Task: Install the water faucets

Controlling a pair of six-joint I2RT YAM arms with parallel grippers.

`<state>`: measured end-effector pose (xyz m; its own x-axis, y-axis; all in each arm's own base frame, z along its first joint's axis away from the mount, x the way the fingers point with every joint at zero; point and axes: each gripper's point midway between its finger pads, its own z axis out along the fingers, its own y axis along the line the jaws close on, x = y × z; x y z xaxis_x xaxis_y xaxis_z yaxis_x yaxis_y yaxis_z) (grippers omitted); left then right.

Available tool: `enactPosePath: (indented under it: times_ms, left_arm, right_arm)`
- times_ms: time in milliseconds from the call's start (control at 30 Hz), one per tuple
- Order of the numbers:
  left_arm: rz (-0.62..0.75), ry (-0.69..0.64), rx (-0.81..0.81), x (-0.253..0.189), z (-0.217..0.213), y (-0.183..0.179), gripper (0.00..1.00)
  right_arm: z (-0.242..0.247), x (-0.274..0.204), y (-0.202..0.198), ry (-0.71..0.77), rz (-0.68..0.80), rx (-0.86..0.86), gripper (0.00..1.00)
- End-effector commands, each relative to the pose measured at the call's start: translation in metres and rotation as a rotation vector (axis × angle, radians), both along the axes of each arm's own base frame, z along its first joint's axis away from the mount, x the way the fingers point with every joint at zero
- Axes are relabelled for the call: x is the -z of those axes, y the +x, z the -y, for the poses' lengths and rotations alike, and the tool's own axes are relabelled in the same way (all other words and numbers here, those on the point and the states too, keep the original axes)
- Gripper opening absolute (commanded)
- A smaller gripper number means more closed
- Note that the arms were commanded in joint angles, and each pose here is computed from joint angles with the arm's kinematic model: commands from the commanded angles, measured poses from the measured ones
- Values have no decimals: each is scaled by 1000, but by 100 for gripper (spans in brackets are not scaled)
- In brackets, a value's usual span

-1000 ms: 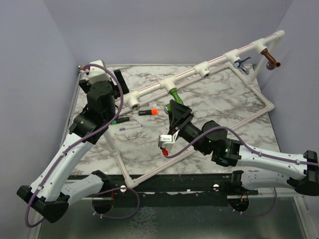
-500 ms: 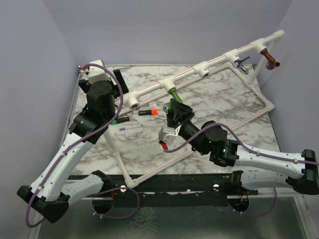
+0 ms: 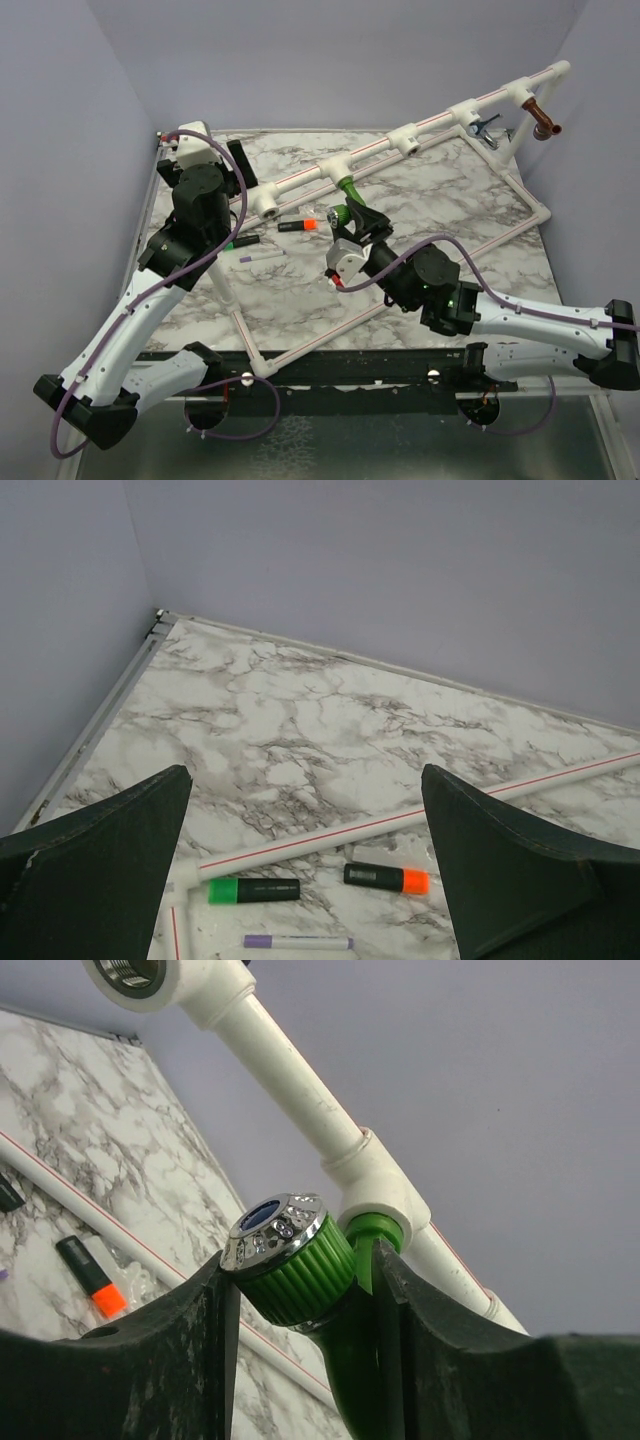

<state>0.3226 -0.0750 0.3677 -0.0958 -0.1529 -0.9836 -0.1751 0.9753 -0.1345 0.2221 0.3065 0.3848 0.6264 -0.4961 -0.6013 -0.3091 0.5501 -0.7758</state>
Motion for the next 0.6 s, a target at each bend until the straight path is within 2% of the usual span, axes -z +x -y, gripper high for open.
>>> enactPosePath:
  times_ms: [0,133,233,500,567]
  left_arm:
    - [-427,240,156,121,7,-39,99]
    - [-421,242,149,120,5,-40,99]
    - [-417,240,147,119,4,-41,99]
    - [-417,238,146,120,3,-42,99]
    - [-416,236,146,120,3,-42,99]
  right_arm:
    - [68,-103,-5,881,-164,-13,1]
    - [83,-111,-6,990,-195,-27,1]
    - [83,-110,-6,1009,-212,-35,1]
    - [58,-90,-3,795,-213,-19,1]
    - [55,-84,-2,742,-216,-9,4]
